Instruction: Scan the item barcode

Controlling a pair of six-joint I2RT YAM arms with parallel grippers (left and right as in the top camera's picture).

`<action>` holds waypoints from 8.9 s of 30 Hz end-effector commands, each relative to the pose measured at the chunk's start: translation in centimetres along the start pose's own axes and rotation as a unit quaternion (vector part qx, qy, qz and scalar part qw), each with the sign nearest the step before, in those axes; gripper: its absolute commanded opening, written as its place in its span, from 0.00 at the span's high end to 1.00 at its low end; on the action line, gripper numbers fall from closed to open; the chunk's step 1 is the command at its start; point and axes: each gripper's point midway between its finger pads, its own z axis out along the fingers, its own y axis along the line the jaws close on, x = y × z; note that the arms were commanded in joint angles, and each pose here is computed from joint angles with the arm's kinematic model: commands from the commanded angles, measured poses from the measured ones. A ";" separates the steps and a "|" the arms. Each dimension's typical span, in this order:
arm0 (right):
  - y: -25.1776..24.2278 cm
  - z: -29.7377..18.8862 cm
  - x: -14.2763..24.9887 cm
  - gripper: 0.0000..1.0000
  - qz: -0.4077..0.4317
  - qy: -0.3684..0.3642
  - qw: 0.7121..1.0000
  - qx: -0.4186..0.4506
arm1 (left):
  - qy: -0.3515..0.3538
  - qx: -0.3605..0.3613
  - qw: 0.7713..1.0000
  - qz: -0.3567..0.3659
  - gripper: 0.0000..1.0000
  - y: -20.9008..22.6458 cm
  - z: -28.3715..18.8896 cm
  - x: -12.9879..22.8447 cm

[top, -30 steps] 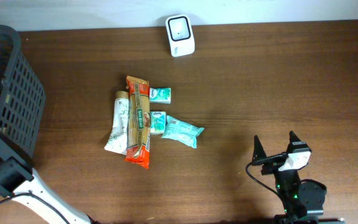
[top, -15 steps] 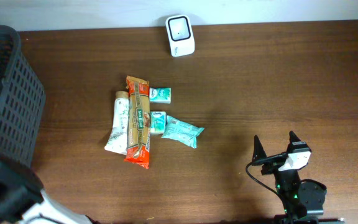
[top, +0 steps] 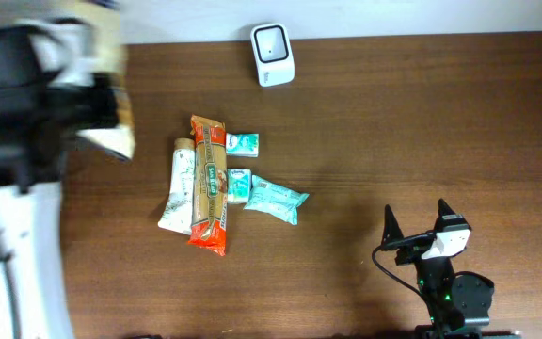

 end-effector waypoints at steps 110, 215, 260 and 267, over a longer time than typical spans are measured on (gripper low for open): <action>7.6 5.2 -10.8 0.01 0.161 0.346 0.904 -0.192 | 0.043 -0.159 0.986 0.035 0.01 19.5 3.3 2.6; 4.0 7.6 -5.2 0.15 0.147 0.567 0.808 0.060 | 0.044 -0.159 0.986 0.034 0.01 19.5 3.3 2.6; 3.3 12.2 6.1 0.96 0.079 0.622 0.774 -0.090 | 0.043 -0.159 0.986 0.035 0.01 19.5 3.3 2.6; 4.3 12.0 9.1 0.96 0.016 0.656 0.754 -0.027 | 0.043 -0.159 0.986 0.035 0.01 19.5 3.3 2.6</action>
